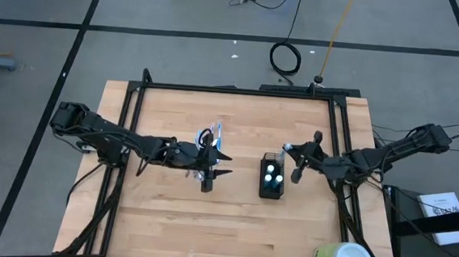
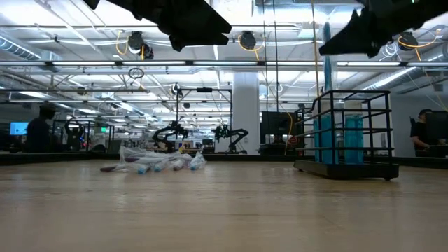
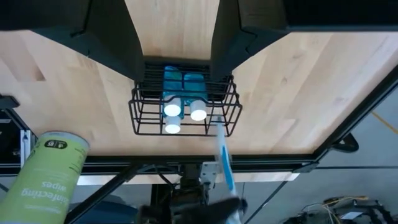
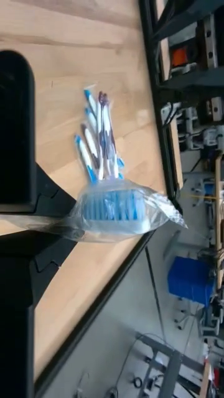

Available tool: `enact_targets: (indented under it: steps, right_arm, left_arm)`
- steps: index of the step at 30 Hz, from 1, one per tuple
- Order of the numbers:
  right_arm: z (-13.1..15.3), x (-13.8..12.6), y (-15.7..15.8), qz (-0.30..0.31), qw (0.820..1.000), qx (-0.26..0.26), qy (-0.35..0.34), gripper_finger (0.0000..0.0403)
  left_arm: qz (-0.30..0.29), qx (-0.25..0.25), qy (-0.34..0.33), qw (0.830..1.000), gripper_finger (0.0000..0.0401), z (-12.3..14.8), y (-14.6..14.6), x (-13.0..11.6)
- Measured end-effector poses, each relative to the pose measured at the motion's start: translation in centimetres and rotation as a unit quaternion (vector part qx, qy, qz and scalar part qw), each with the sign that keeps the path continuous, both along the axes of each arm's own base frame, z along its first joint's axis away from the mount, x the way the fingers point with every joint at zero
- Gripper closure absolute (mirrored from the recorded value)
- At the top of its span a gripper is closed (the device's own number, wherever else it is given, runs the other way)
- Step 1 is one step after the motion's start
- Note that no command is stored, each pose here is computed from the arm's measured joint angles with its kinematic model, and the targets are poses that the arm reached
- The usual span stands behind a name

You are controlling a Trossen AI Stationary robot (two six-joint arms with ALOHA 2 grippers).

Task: Pick & Place toothbrushing station
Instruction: Put the blue toothbrush into the black organizer

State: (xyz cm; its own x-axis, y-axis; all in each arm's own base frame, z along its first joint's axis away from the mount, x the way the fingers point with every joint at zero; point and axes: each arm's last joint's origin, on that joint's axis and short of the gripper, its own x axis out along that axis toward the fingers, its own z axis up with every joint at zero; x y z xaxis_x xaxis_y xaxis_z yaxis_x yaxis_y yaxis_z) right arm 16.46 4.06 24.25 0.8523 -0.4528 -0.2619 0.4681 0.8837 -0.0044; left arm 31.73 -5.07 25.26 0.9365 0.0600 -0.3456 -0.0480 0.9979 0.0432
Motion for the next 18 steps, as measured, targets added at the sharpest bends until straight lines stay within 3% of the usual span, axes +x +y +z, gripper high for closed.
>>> enact_targets:
  steps: [9,18]
  right_arm:
    - [-4.5,-0.5,-0.1,0.026,0.998,0.03,-0.043,0.0387]
    - [-5.5,-0.8,-0.2,0.027,0.998,0.033,-0.043,0.0381]
  left_arm:
    - [0.001,-0.002,0.0,1.0,0.021,0.0,0.0,0.0]
    - [0.002,-0.002,-0.001,1.0,0.021,0.0,0.0,0.0]
